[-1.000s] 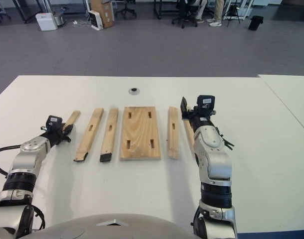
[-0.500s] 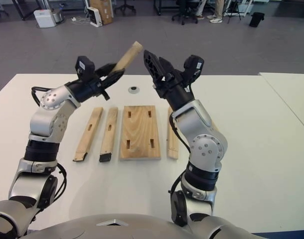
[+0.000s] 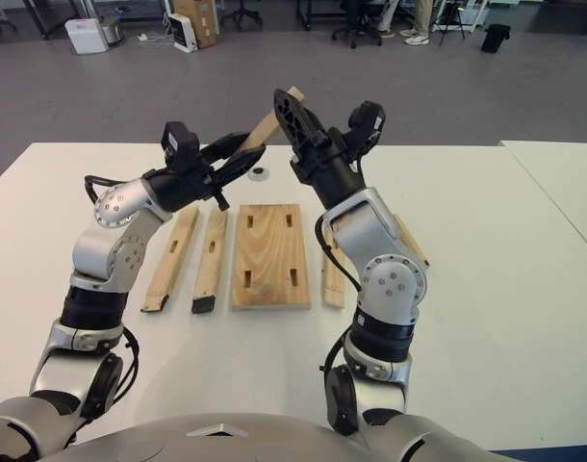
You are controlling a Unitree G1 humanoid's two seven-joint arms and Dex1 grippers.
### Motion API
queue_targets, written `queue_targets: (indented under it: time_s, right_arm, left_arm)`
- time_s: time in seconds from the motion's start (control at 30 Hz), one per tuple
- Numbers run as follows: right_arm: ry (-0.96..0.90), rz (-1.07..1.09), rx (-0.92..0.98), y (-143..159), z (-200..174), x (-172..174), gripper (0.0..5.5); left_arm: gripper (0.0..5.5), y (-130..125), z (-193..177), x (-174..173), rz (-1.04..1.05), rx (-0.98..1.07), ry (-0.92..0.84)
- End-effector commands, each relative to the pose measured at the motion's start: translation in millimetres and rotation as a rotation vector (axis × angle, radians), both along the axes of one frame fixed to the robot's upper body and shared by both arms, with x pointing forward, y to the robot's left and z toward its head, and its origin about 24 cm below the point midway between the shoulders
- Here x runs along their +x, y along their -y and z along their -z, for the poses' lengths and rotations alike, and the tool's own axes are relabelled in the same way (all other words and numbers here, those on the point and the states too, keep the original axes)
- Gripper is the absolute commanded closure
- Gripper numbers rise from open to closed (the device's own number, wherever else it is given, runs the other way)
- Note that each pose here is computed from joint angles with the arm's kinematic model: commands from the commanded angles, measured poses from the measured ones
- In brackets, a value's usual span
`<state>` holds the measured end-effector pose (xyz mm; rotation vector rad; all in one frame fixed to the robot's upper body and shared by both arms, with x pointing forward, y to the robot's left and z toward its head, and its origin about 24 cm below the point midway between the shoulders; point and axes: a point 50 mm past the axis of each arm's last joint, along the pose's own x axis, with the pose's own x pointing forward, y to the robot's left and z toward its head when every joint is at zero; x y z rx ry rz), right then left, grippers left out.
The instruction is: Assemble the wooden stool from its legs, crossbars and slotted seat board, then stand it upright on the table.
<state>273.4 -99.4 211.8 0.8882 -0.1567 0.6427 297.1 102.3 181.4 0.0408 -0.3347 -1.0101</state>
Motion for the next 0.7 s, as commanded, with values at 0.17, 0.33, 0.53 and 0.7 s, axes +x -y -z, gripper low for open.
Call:
queue_targets:
  time_s: [0.17,0.33,0.53,0.7]
  right_arm:
    - [-0.026,-0.021,0.014,-3.9,0.3,2.8,4.47]
    - [-0.061,0.001,-0.003,-2.6,6.0,5.4,5.01]
    - [-0.060,0.149,-0.099,11.0,7.1,12.2,5.10]
    - [-0.127,0.471,-0.422,46.1,43.3,13.3,5.10]
  left_arm:
    - [4.22,4.9,0.6,-6.2,0.054,0.012,0.010]
    - [4.22,-0.3,-10.7,-7.1,0.058,-0.070,0.040]
    - [3.45,-16.9,-3.4,4.8,-0.077,-0.200,-0.060]
    - [3.23,-48.3,11.8,8.7,-0.293,-0.220,-0.086]
